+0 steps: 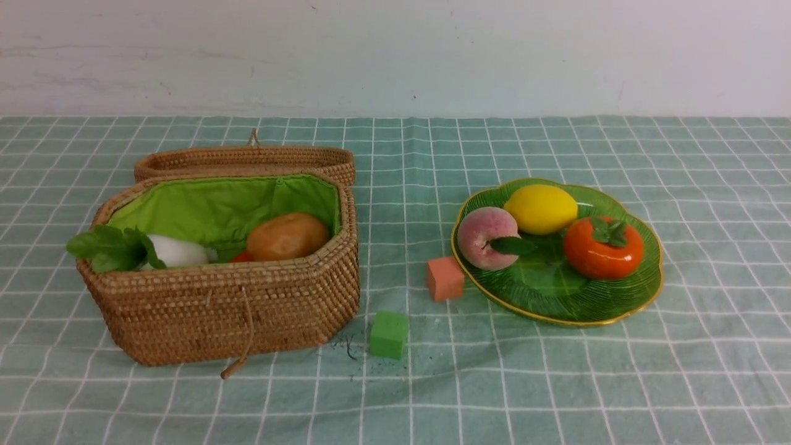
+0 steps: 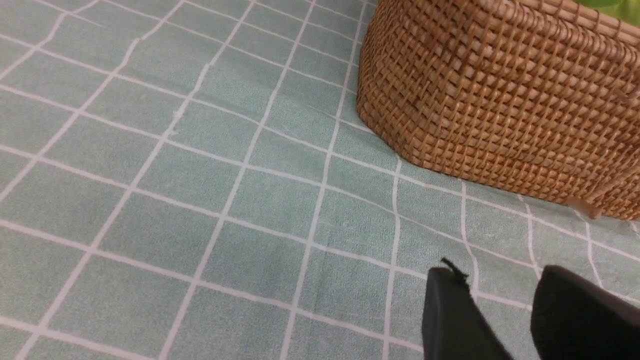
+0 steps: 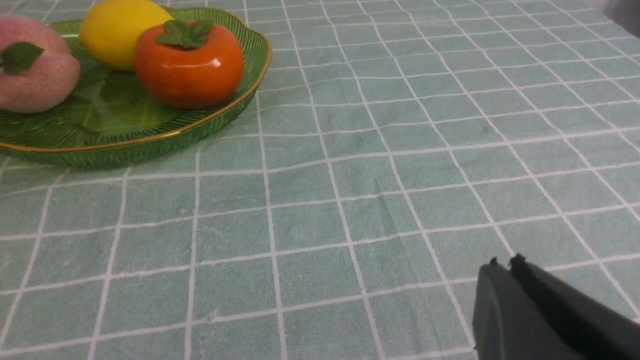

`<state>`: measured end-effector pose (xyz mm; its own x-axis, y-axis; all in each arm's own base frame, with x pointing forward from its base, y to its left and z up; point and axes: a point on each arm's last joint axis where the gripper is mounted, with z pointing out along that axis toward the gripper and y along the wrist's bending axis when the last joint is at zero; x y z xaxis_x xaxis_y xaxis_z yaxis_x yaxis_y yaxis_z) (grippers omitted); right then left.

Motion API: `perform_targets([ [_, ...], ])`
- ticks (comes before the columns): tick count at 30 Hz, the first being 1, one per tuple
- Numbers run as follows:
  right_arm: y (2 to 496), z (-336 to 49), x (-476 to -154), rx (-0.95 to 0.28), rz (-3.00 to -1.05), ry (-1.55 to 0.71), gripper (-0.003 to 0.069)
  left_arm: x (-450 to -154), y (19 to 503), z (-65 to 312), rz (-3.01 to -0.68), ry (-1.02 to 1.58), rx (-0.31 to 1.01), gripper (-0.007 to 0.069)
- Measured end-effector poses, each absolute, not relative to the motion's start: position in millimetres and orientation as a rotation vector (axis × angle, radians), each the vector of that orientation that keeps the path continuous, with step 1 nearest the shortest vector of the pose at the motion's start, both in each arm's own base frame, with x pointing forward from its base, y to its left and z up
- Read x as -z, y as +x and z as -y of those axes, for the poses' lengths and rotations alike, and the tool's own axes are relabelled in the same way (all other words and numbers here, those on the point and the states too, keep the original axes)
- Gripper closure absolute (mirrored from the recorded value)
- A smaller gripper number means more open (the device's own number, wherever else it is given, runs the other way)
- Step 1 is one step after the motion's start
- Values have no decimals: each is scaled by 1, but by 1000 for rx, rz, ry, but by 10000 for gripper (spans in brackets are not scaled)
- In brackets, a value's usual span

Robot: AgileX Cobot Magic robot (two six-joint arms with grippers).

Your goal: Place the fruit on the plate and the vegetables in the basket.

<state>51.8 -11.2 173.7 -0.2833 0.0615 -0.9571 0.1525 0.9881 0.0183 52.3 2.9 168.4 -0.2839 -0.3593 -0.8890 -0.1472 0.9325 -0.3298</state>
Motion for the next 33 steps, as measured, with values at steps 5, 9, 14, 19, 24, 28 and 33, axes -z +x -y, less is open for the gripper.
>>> perform_targets([
  [5,52,11,-174,90,-1859,155,633,-168,52,-3,-1863,-372,215,386],
  [9,52,11,-174,89,-1859,155,631,-168,52,-3,-1863,-372,215,386],
  [14,52,11,-174,89,-1858,155,623,-168,52,-3,-1863,-372,215,386],
  [19,52,11,-174,88,-1858,156,616,-168,52,-3,-1864,-370,217,386],
  [24,52,11,-174,88,-1858,156,609,-168,52,2,-1880,-295,272,386],
  [28,52,11,-174,88,-1858,156,600,-168,52,3,-1885,-269,290,386],
  [33,52,11,-174,88,-1858,156,592,-168,52,3,-1884,-269,290,386],
])
